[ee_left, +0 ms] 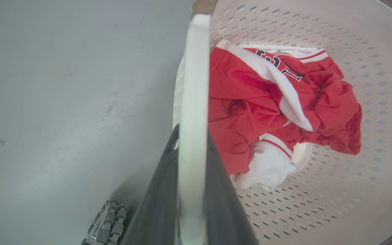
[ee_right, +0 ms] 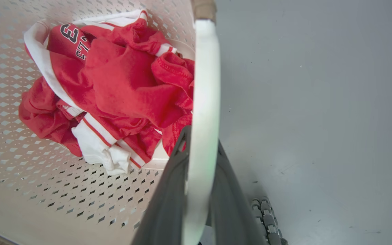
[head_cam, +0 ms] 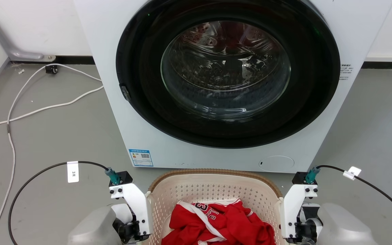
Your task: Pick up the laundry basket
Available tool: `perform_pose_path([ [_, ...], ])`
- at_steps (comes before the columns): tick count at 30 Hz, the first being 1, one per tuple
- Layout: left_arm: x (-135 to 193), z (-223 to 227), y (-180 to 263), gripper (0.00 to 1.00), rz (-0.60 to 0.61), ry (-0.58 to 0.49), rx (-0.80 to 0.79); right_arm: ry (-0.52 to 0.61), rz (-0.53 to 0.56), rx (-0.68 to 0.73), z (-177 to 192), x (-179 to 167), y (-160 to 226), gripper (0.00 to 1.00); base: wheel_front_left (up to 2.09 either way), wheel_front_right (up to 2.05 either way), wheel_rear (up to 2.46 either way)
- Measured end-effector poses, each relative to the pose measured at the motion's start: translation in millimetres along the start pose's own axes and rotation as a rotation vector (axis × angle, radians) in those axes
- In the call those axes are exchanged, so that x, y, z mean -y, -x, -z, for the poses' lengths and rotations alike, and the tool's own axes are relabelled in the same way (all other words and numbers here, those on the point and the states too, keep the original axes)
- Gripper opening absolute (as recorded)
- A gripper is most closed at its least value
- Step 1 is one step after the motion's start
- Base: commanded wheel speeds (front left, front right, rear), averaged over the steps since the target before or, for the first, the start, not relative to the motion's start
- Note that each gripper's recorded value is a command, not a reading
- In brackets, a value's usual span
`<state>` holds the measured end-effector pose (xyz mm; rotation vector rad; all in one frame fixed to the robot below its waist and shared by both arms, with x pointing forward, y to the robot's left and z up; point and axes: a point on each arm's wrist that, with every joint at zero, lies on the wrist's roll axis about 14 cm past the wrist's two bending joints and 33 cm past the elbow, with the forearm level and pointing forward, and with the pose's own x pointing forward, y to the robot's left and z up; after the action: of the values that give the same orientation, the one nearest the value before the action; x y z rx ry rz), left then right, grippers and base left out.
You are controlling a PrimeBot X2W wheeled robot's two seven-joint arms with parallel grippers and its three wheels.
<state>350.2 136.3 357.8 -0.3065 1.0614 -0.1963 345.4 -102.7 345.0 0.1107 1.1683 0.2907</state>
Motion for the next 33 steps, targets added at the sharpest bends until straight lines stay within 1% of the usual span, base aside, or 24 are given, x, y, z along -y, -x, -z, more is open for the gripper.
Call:
perform_pose_path([
  [33, 4.7, 1.9, -7.4, 0.0, 0.01, 0.003, -0.004, 0.0, 0.014, 0.008, -4.6, 6.2, -0.5, 0.0, 0.0, 0.0, 0.0],
])
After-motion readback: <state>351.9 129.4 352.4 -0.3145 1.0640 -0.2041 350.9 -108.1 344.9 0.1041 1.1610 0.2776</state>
